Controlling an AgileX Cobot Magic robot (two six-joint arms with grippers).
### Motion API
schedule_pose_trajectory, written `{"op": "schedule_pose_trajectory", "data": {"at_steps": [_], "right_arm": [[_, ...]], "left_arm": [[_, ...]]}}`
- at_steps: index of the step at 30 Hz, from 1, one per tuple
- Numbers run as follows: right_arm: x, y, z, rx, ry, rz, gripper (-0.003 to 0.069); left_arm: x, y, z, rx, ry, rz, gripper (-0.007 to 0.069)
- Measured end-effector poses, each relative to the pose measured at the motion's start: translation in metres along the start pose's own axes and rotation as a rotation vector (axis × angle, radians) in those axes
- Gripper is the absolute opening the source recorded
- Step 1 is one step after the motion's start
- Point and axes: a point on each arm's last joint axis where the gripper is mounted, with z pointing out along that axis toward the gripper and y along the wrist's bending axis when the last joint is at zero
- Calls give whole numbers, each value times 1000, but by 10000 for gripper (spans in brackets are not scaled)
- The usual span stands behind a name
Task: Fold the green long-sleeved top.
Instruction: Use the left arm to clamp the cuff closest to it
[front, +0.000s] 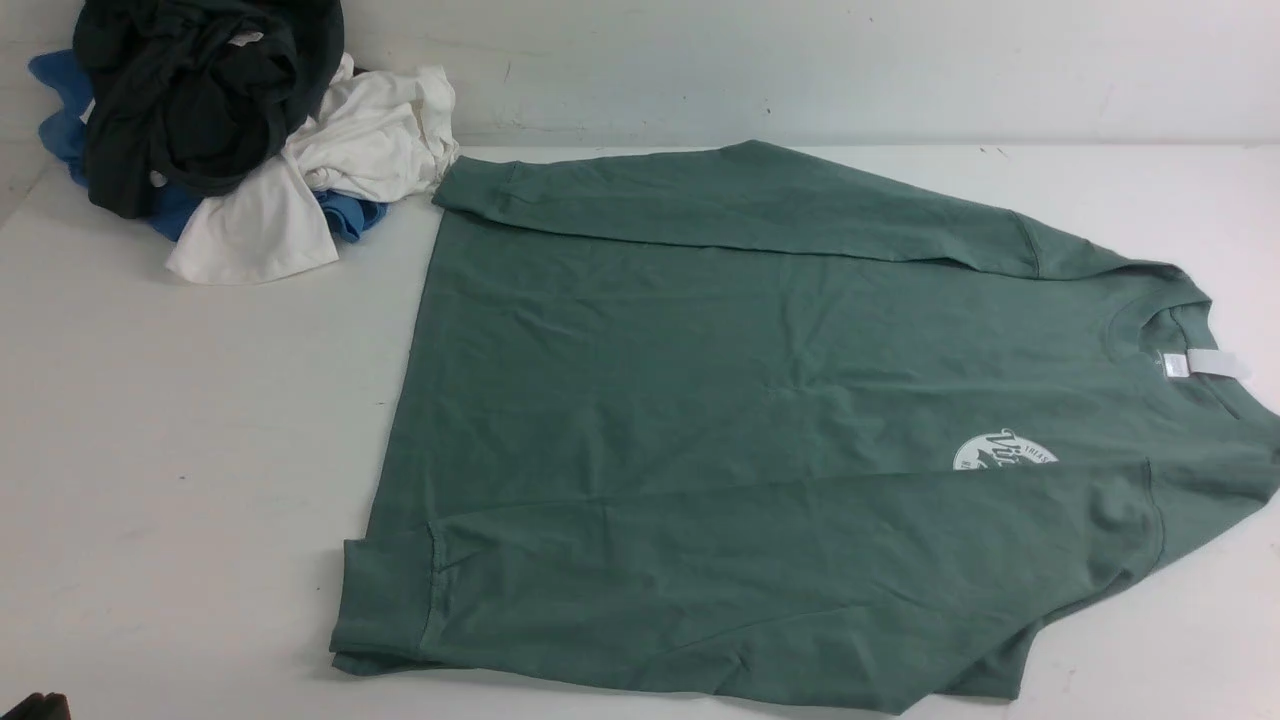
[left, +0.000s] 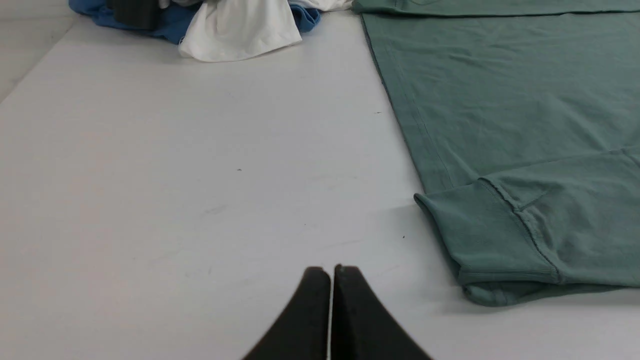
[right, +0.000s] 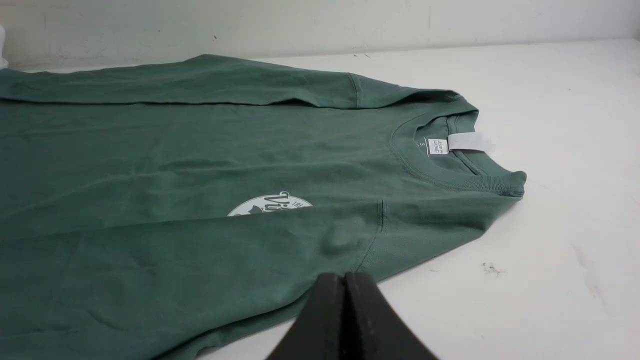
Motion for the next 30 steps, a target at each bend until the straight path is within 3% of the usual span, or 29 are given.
{"op": "schedule_pose_trajectory", "data": {"at_steps": [30], "right_arm": [[0,0,0,3,0,-10,-14]], "left_arm": [[-1,0,0,-1,-7,2,-7]]}}
